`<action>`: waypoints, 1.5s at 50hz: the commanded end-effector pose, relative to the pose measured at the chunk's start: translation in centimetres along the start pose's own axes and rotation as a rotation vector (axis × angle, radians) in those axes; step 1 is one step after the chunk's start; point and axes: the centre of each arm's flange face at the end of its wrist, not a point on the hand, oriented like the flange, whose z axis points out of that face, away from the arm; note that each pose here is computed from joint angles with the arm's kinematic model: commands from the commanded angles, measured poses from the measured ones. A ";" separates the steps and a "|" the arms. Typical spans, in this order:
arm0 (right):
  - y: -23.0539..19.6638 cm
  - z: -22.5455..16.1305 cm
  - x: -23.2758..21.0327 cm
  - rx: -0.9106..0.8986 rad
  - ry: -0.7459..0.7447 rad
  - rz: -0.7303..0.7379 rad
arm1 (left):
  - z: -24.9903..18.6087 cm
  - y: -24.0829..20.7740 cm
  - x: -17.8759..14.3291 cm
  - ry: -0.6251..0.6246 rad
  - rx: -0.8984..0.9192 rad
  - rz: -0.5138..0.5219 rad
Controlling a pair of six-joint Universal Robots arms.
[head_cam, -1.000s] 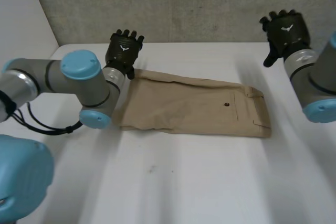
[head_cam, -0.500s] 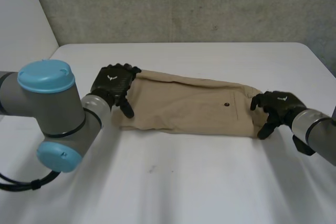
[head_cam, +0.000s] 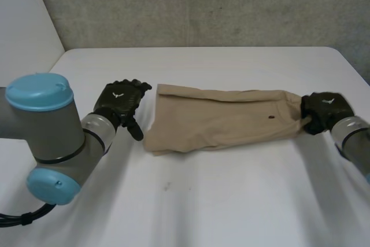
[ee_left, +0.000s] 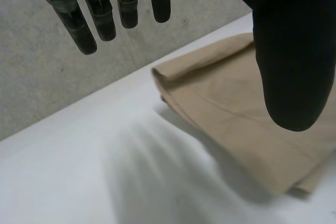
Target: Fold the shorts.
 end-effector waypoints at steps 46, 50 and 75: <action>-14.3 -5.7 -14.3 0.421 -0.477 -0.011 | -1.5 -7.2 -2.3 -0.058 0.229 -0.073; -14.1 -4.9 -12.1 0.360 -0.433 0.164 | 0.1 -7.5 0.1 0.017 0.243 -0.135; -2.2 1.4 -11.9 -0.113 -0.305 -0.023 | 5.6 5.8 6.6 0.122 -0.219 -0.043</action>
